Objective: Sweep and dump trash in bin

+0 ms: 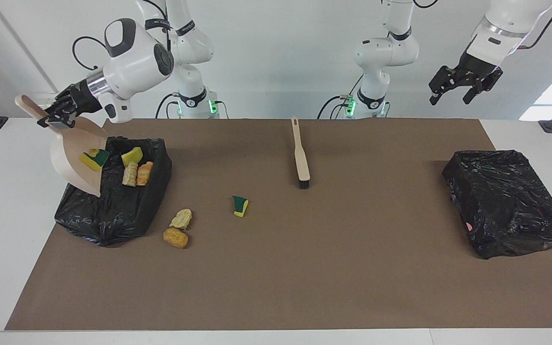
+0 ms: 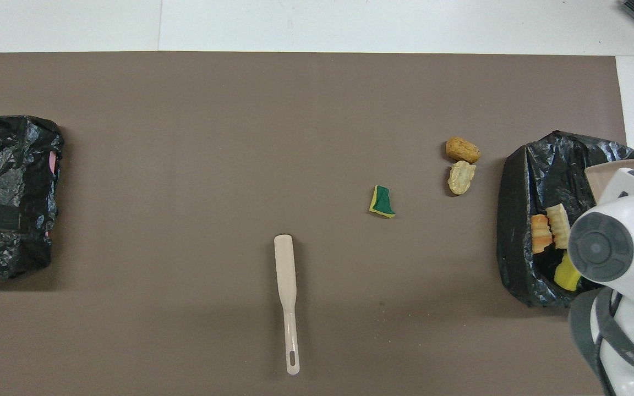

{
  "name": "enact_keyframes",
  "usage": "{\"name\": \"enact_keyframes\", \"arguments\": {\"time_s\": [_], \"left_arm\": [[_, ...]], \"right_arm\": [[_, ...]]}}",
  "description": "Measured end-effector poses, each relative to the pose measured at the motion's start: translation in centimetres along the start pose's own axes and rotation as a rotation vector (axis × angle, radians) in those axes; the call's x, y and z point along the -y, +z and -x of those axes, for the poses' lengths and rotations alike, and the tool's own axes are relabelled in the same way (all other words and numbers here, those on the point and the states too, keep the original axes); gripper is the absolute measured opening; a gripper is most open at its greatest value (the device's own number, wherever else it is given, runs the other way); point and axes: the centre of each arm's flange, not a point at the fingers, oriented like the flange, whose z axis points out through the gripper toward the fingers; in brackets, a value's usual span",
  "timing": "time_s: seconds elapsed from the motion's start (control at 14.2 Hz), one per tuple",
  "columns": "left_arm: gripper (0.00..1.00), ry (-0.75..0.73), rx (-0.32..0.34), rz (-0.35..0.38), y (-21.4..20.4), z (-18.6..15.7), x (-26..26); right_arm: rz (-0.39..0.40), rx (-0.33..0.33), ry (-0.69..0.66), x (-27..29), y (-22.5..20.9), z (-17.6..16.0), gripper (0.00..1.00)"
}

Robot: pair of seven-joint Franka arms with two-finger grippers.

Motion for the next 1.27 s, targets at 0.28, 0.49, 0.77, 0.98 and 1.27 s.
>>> {"name": "enact_keyframes", "arguments": {"time_s": [0.28,0.49,0.77,0.98,1.27], "left_arm": [[1.0,-0.02,-0.004,0.0,0.2,-0.4,-0.1],[1.0,-0.027,-0.01,0.001,0.3,-0.6,-0.1],[1.0,-0.035,-0.01,0.001,0.3,-0.7,0.0],[1.0,-0.039,-0.01,0.001,0.3,-0.7,0.2],[1.0,-0.039,-0.01,0.001,0.3,-0.7,0.2]], "right_arm": [[0.006,0.024,-0.054,-0.6,-1.2,2.0,0.31],[0.009,0.029,-0.057,-0.6,-1.8,4.4,0.31],[-0.049,-0.164,0.003,0.1,-1.0,3.1,0.31],[-0.077,-0.324,0.094,0.1,-1.7,2.8,0.31],[-0.136,-0.533,0.216,-0.3,-2.1,2.3,0.31]]}}
